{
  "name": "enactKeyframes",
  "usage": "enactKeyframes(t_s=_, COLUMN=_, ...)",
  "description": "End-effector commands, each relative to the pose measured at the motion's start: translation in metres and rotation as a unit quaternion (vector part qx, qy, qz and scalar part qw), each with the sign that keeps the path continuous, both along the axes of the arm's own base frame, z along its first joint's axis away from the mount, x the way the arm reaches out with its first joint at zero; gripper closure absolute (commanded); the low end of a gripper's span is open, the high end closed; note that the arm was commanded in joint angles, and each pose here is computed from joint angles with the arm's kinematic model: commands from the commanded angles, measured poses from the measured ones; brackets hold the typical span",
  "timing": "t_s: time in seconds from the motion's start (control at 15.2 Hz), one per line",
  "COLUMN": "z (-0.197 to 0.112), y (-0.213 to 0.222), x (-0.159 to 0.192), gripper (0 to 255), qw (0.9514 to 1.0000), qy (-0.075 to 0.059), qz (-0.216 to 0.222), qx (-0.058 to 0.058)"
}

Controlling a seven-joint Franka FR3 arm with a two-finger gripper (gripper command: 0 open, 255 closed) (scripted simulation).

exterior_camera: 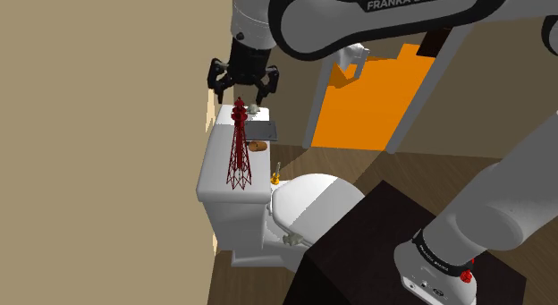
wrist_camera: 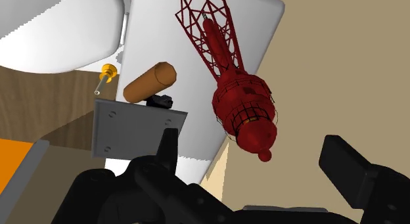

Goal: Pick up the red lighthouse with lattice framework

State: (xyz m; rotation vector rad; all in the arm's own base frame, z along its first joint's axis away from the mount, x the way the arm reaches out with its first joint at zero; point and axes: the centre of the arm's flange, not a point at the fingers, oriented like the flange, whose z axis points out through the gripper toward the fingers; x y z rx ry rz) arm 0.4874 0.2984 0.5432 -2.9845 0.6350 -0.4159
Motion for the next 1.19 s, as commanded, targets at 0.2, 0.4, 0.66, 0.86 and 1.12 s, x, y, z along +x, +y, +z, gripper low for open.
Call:
enactKeyframes(t_s=0.2, z=-0.008, y=0.0, x=-0.001, gripper=255, qw=1.0, qy=0.0, qz=0.0, qx=0.0)
enactKeyframes(t_s=0.4, z=-0.008, y=0.0, x=-0.001, gripper=255, qw=1.0, qy=0.0, qz=0.0, qx=0.0)
enactKeyframes(t_s=0.66, z=-0.008, y=0.0, x=-0.001, gripper=255, qw=1.0, qy=0.0, qz=0.0, qx=0.0)
enactKeyframes(t_s=0.86, z=0.003, y=0.0, x=-0.001, gripper=255, qw=1.0, qy=0.0, qz=0.0, qx=0.0)
enactKeyframes(t_s=1.12, z=0.024, y=0.0, x=-0.001, gripper=255, qw=1.0, qy=0.0, qz=0.0, qx=0.0)
